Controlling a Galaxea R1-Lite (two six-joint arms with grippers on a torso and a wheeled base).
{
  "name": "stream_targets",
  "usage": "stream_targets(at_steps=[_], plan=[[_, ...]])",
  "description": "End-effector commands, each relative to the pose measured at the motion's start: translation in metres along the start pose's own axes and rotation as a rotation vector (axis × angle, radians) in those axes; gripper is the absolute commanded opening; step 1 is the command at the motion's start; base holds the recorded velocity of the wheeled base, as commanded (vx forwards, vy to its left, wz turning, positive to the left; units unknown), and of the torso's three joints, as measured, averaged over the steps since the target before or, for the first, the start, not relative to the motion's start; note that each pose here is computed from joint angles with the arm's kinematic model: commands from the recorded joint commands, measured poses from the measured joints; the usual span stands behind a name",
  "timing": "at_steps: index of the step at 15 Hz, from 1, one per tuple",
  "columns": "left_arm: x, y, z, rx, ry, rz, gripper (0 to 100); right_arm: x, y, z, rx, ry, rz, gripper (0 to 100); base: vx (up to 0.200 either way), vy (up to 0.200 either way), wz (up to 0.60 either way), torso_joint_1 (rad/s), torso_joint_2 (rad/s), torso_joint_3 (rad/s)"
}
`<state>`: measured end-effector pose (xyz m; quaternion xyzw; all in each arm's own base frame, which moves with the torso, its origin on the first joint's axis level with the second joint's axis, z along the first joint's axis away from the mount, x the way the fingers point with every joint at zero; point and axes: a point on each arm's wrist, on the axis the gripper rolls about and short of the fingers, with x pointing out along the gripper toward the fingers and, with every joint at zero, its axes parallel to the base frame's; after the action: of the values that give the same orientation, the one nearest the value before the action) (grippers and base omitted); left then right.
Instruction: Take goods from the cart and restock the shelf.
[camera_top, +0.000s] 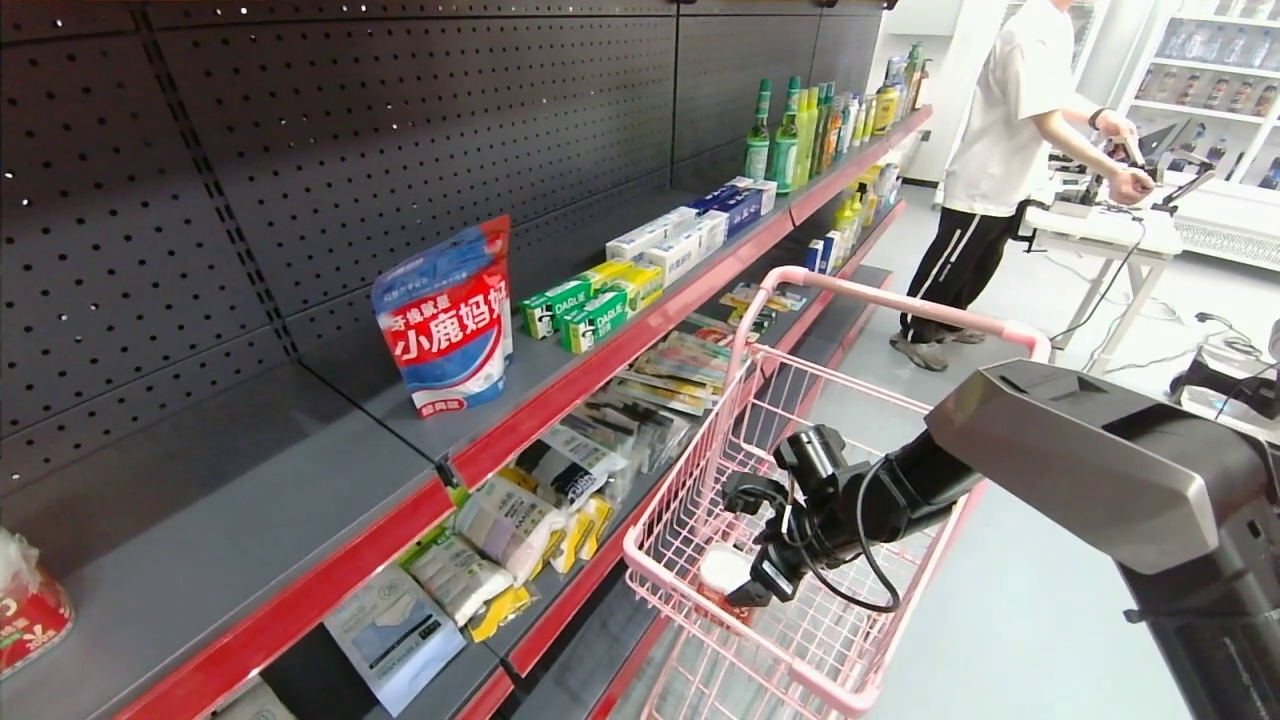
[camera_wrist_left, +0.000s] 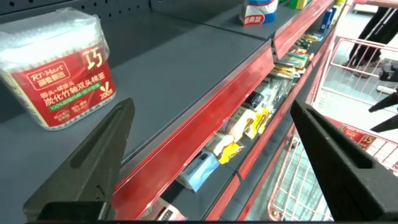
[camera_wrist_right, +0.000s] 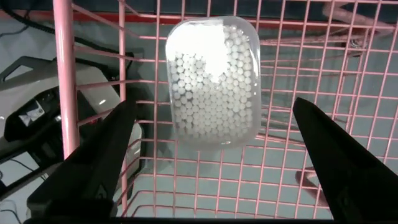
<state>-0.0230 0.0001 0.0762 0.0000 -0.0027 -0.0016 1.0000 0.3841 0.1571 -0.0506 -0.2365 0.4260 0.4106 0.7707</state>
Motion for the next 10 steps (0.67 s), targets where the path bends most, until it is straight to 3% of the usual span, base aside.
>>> stream_targets(at_steps=[1, 10], plan=[[0.0001, 0.0, 0.0, 0.0, 0.001, 0.002, 100, 0.006, -0.0003, -0.0025, -0.003, 0.006, 0.006, 100, 0.0, 0.0, 0.0, -0.139, 0.33, 0.193], [0.0001, 0.0, 0.0, 0.0, 0.001, 0.0, 100, 0.0114, -0.0014, -0.0013, -0.013, 0.003, 0.008, 100, 0.0, 0.0, 0.0, -0.029, 0.08, 0.047]])
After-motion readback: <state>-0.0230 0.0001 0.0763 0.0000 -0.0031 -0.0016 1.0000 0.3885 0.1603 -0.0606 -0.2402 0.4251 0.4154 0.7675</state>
